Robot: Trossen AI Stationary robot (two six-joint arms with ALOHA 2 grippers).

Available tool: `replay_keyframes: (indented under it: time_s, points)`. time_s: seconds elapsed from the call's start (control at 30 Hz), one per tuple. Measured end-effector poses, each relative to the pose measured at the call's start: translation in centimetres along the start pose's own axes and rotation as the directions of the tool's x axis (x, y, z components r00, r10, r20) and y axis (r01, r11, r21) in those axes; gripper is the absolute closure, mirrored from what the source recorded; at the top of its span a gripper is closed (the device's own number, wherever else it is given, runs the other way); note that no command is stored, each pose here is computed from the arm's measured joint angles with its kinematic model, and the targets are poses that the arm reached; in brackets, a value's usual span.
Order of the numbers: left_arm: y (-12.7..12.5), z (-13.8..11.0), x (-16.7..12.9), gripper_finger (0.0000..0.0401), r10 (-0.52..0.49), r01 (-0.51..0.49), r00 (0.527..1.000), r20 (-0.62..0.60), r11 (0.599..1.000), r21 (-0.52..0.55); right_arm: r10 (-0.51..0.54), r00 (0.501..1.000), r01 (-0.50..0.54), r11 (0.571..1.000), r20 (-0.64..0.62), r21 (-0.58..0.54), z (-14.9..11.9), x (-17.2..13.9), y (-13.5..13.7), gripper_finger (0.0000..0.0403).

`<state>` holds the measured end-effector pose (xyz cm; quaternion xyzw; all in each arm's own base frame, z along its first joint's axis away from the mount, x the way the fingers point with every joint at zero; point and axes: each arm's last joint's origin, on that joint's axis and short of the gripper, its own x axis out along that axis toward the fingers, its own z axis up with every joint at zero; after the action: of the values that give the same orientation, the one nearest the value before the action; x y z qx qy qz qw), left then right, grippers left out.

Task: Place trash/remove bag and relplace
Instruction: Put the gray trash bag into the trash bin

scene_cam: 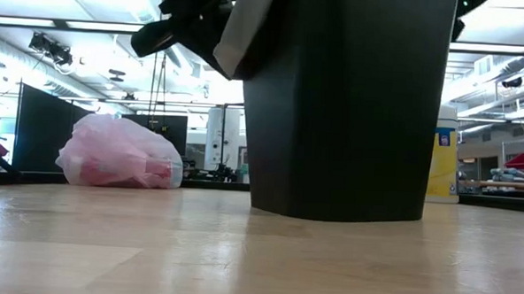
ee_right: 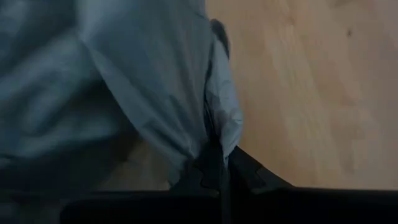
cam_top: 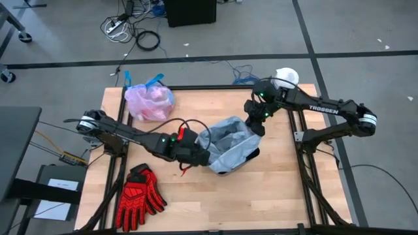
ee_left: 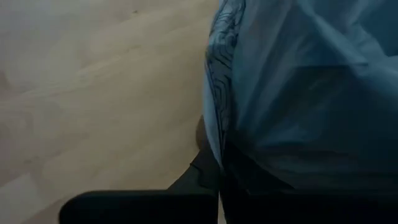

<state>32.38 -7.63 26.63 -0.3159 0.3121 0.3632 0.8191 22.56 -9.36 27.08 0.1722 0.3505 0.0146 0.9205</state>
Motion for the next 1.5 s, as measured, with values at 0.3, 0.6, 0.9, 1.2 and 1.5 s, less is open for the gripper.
replay_keyframes:
  time_s: [0.3, 0.6, 0.9, 1.2, 1.5]
  points:
    - [-0.7, -1.5, 0.2, 0.0396, -0.079, 0.081, 0.993, 0.089, 0.997, -0.021, 0.103, 0.994, -0.102, 0.994, -0.030, 0.031, -2.5, 1.0, -0.2, 0.0403]
    - [-1.7, -1.6, -0.2, 0.0382, -0.145, 0.141, 0.976, 0.164, 0.989, 0.036, 0.227, 0.974, -0.226, 0.974, 0.016, -0.030, -2.4, -0.5, 0.8, 0.0340]
    - [-1.7, -2.6, -0.8, 0.0317, -0.136, 0.130, 0.977, 0.161, 0.990, 0.050, -0.030, 0.988, 0.041, 0.997, 0.153, -0.072, -2.6, -4.8, 0.8, 0.0236]
    - [-3.0, -3.7, -1.2, 0.0286, -0.226, 0.220, 0.959, 0.171, 0.974, 0.055, -0.033, 0.946, 0.030, 0.999, 0.324, 0.012, -3.1, -8.9, 3.1, 0.0233]
    - [-3.1, -5.1, -0.3, 0.0284, -0.179, 0.158, 0.969, 0.169, 0.979, 0.132, 0.463, 0.714, -0.301, 0.880, 0.525, -0.367, -1.3, -13.1, 7.5, 0.0236]
